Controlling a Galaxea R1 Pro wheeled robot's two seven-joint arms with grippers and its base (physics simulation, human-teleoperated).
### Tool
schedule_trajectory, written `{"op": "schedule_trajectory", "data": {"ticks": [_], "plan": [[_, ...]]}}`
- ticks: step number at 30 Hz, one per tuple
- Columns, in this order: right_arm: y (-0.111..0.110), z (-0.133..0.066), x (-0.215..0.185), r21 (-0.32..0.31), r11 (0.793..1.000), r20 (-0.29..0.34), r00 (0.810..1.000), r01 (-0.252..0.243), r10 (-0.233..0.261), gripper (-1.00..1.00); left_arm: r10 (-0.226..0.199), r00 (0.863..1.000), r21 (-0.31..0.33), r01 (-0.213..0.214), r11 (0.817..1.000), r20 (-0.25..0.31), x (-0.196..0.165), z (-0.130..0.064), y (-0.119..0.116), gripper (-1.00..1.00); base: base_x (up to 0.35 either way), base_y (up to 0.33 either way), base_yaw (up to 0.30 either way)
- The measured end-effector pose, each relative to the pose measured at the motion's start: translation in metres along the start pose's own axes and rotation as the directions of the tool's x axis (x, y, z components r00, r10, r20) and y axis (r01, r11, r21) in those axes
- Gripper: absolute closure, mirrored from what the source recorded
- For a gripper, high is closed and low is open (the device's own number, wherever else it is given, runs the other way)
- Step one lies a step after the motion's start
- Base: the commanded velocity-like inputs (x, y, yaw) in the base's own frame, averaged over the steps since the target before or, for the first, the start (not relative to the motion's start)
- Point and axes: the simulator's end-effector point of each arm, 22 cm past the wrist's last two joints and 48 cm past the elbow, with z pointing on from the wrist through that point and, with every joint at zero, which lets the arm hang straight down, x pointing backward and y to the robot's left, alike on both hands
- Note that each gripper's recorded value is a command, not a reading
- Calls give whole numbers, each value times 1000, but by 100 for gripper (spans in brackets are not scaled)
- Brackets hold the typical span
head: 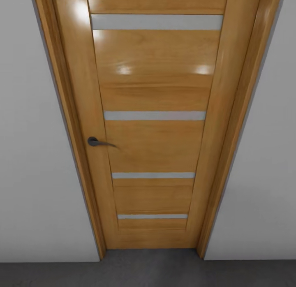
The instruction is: Move the two storage containers from the living room to the garage. In the garage, place one container on the floor and stack the other container on top of it (either order is fine).
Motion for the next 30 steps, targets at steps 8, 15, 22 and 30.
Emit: {"op": "schedule_trajectory", "data": {"ticks": [8,15,22,30], "plan": [[0,0,1,1,1000,-3,1000,-6,6,-100,0,1000,0,0,1000,1,0,0,0,-100,278,0,10],[0,0,0,1,1000,-2,1000,-6,6,-100,0,1000,0,0,1000,0,0,0,0,-100,37,0,203],[-1,0,0,2,1000,-2,1000,-6,6,-100,0,1000,0,0,1000,0,0,0,0,-100,2,0,40],[-1,0,0,1,1000,-2,1000,1,-1,-100,0,1000,1,0,1000,0,0,0,-1,-100,0,0,1]]}}
